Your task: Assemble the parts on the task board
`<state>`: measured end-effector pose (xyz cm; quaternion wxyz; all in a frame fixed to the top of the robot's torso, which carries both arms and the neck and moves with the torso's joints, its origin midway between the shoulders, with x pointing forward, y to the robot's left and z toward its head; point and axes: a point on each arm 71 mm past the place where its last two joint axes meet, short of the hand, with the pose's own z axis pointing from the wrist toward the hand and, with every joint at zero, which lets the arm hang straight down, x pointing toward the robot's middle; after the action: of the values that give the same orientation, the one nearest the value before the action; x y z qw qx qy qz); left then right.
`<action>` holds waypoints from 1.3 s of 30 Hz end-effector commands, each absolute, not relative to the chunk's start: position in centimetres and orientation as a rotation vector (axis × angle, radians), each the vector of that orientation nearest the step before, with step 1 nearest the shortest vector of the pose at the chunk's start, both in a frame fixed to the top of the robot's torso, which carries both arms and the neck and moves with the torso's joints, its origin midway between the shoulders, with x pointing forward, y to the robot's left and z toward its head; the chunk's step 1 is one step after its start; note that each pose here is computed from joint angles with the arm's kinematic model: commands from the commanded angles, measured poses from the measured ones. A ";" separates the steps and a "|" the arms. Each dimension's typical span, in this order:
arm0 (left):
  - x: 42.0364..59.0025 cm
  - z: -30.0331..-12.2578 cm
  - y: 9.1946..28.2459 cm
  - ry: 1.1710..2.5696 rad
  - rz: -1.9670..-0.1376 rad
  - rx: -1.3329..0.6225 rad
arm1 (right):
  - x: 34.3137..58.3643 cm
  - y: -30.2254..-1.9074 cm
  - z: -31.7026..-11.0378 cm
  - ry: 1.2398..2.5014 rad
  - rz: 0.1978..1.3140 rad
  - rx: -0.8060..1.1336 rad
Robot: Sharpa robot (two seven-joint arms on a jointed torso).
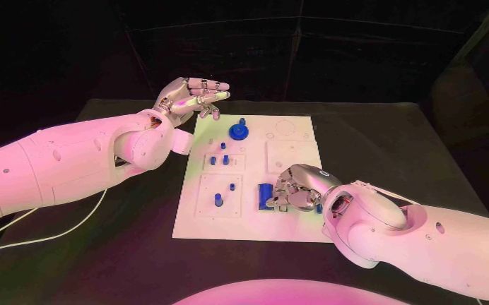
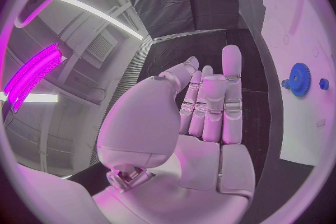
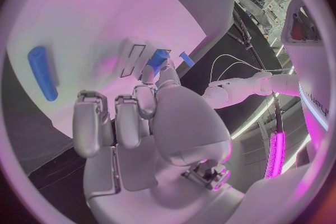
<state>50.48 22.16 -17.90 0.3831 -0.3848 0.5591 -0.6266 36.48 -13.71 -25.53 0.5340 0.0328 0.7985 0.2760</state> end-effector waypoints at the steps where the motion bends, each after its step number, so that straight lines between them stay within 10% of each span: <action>1: 50.5 -17.8 22.1 1.423 -1.611 -0.978 | 36.6 -13.8 -25.3 1.873 0.639 0.082; 12: 50.4 -17.8 22.2 1.422 -1.611 -0.978 | 35.8 -15.5 -24.4 1.838 0.718 0.159; 24: 50.3 -17.7 21.9 1.425 -1.616 -0.977 | 35.4 -23.0 -24.5 1.893 0.496 0.166; 39: 50.3 -17.9 21.7 1.433 -1.621 -0.976 | 35.7 -24.7 -25.0 1.914 0.342 0.096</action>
<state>50.35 21.88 -17.96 0.3795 -0.3837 0.5606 -0.6281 35.75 -24.77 -24.89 0.5674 0.0616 0.8043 0.1654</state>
